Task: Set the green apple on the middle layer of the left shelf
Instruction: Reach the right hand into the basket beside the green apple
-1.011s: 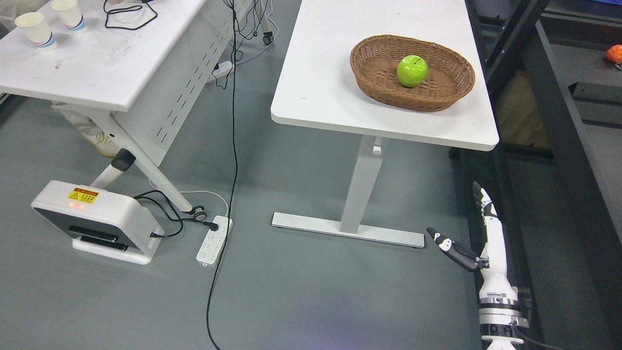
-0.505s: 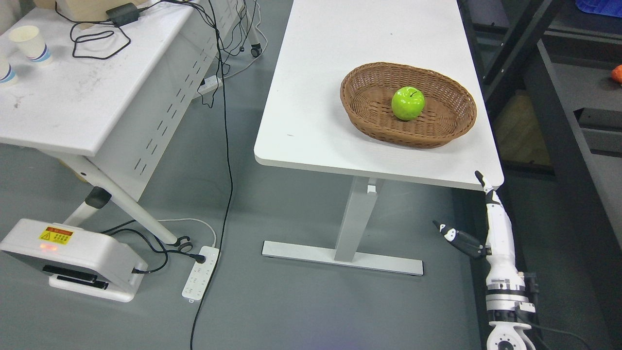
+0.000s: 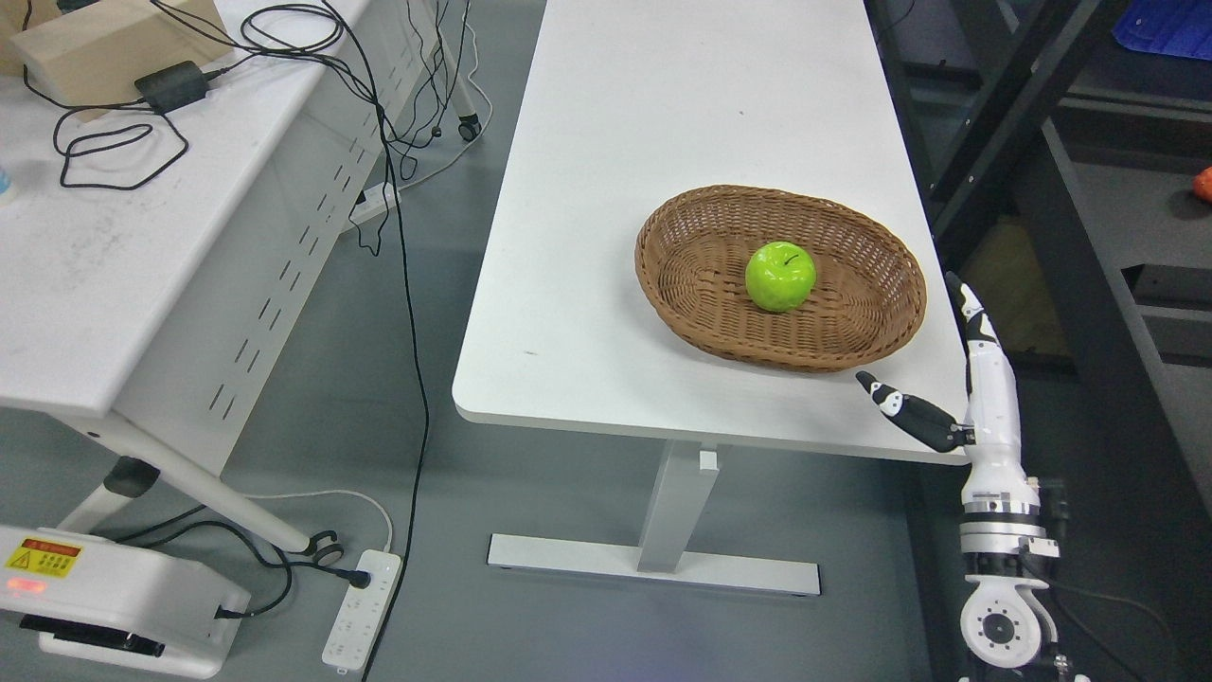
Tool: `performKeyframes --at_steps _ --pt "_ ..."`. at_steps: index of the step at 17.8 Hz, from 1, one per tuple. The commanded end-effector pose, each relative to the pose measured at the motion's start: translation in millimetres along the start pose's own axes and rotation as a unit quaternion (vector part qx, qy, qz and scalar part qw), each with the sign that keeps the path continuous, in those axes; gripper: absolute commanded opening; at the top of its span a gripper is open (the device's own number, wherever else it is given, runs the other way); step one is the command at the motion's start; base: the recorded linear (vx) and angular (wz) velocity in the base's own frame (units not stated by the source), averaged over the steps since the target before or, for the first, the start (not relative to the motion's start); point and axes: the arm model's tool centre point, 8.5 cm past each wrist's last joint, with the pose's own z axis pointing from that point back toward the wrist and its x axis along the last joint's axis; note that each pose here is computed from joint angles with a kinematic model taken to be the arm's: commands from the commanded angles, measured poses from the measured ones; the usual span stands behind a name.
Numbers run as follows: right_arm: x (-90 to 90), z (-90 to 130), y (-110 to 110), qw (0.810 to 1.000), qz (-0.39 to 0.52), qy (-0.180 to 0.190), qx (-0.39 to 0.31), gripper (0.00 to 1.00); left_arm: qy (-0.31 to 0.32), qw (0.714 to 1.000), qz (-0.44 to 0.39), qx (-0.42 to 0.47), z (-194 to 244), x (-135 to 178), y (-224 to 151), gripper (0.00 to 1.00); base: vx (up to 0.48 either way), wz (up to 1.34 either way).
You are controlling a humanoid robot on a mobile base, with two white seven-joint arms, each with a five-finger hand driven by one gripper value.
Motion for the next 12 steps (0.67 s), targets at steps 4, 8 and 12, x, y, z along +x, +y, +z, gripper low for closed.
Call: performKeyframes --at_steps 4,8,12 --pt "19.1 -12 15 0.997 -0.002 -0.037 0.069 0.99 0.000 1.000 0.000 0.009 2 0 11 1.00 0.247 -0.04" --pt "21.6 -5 31 0.992 -0.005 -0.038 0.119 0.99 -0.001 1.000 0.000 0.009 2 1 11 1.00 0.194 0.02" --pt "24.9 5 47 0.986 0.010 -0.051 0.158 0.99 -0.001 1.000 0.000 0.009 2 1 11 1.00 0.163 0.05"
